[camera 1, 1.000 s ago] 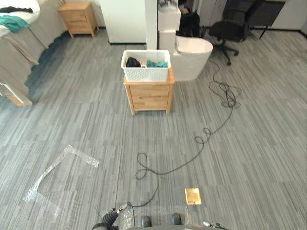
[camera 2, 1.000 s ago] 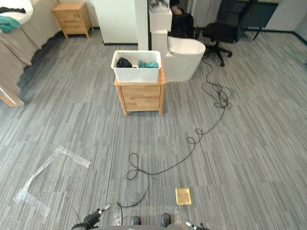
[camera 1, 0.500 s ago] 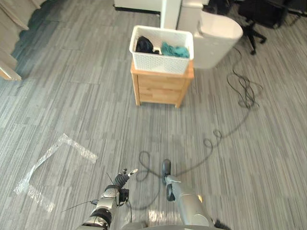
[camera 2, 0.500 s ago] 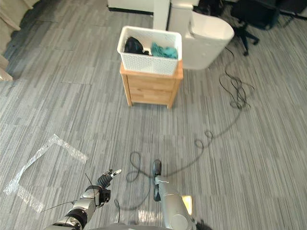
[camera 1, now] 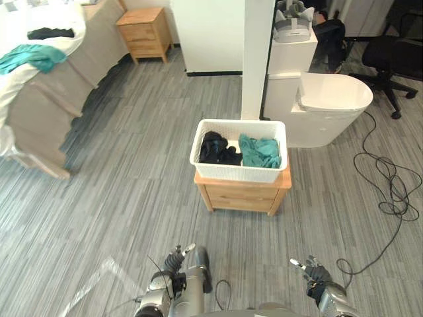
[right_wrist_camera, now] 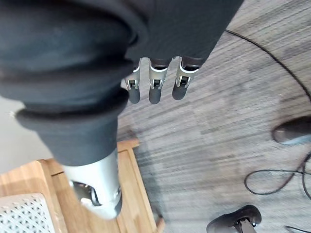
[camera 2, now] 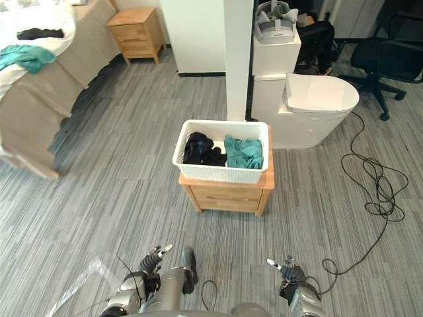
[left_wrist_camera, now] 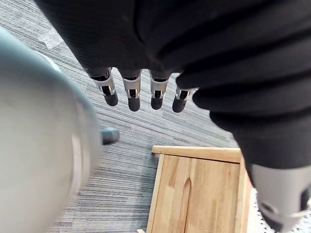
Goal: Pick up the laundry basket with both hands and put the clothes into the washing machine.
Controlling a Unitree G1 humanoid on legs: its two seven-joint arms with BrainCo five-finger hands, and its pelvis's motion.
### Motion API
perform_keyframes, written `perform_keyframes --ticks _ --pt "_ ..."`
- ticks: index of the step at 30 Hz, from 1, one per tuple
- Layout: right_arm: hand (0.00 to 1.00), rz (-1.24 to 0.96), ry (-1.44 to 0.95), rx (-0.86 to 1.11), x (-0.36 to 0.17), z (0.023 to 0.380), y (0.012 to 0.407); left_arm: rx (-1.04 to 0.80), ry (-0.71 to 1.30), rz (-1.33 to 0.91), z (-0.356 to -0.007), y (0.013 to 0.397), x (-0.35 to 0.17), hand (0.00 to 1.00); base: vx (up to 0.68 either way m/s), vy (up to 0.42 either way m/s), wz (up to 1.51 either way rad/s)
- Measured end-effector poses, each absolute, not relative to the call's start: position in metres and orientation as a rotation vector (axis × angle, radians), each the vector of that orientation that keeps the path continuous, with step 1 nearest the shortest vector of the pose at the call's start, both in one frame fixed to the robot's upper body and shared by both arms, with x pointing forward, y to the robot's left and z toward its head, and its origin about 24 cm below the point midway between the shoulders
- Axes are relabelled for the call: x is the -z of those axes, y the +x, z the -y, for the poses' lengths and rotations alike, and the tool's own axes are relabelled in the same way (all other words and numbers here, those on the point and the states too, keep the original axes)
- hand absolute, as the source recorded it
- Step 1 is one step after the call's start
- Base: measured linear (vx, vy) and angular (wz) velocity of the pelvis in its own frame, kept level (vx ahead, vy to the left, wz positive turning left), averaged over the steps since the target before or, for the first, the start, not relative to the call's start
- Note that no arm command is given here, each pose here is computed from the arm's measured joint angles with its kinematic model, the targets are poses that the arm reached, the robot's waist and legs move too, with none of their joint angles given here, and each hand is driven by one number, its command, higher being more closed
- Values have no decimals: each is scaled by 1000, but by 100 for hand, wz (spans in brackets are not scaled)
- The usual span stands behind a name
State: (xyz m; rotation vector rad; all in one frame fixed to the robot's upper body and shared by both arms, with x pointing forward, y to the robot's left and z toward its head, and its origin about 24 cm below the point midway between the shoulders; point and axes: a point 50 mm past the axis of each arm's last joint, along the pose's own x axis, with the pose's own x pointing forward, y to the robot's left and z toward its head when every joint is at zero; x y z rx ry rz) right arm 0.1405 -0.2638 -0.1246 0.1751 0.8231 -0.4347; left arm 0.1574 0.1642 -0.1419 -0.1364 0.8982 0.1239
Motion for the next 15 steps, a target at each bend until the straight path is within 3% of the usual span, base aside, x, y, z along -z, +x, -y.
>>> perform_keyframes --ticks 3,7,10,13,15 --pt "0 -863 198 473 133 257 118 -95 -80 -953 -166 150 148 0 734 213 11" --pt "0 -881 224 446 136 248 118 -94 -69 -953 -168 152 147 0 451 75 -2" --pt "0 -812 236 488 126 258 122 -111 -88 -940 -169 155 146 0 367 -3 19" --pt "0 -730 295 650 117 274 105 -168 -72 -936 -190 151 145 0 287 -123 75" --pt "0 -643 278 733 101 288 100 -285 -169 -954 -196 129 150 0 326 -261 8"
